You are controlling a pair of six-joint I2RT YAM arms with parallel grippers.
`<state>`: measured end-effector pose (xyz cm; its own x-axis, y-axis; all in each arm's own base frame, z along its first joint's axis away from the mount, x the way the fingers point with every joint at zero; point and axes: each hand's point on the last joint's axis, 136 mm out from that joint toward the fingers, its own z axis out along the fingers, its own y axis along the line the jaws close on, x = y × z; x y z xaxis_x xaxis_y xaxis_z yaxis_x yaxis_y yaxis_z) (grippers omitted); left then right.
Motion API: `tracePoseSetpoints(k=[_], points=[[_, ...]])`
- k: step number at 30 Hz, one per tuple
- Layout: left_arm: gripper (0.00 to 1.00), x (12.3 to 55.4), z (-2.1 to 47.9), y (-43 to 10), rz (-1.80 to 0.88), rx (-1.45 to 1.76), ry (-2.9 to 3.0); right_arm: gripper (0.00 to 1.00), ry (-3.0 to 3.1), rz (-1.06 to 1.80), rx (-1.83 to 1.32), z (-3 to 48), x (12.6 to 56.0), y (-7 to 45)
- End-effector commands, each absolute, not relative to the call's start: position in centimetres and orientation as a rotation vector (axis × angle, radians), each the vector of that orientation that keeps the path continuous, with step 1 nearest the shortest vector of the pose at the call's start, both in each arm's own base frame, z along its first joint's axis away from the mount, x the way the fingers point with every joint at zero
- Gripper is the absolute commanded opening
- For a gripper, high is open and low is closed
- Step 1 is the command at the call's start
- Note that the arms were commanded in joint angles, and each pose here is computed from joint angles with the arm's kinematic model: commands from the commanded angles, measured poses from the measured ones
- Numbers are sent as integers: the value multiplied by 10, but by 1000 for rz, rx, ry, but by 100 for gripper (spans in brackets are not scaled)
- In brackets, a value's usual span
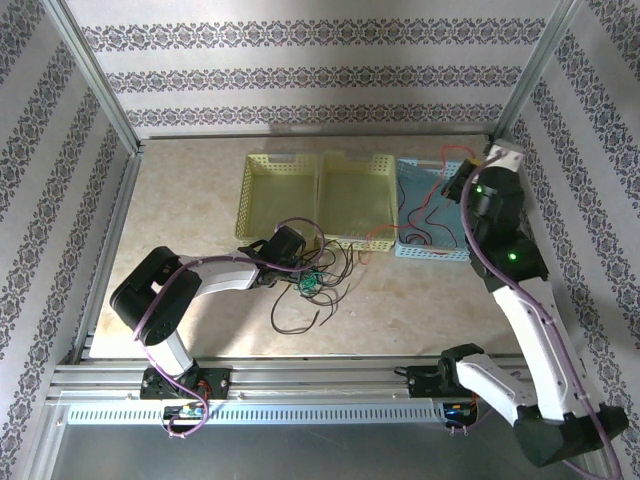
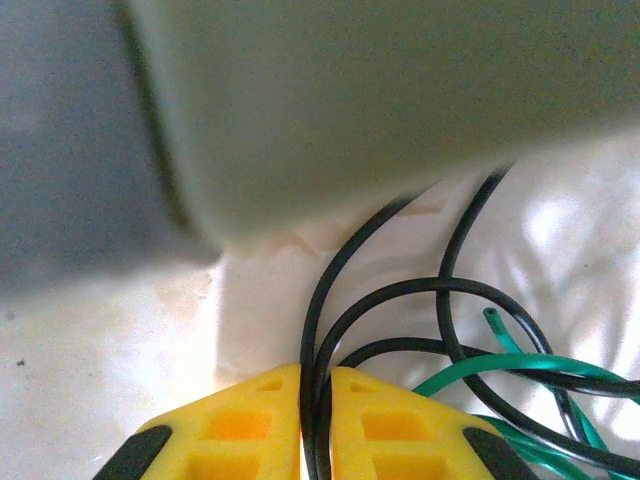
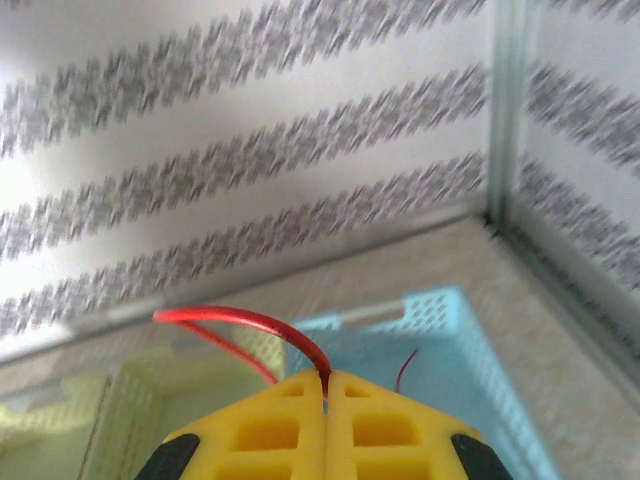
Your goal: Untangle the cables
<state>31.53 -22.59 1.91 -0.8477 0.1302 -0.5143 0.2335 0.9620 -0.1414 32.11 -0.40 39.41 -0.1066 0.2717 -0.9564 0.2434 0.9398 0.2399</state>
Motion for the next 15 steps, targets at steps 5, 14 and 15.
tracePoseSetpoints(k=[5, 14, 15], points=[[12, 296, -6, -225, -221, 349, 2673, 0, 1476, -83, 438, 478, 289, -43], [13, 296, -6, -227, -220, 356, 2677, 0, 1373, 20, 371, 553, 320, -29], [13, 296, -5, -227, -221, 357, 2675, 0, 1372, 6, 365, 556, 325, -30]])
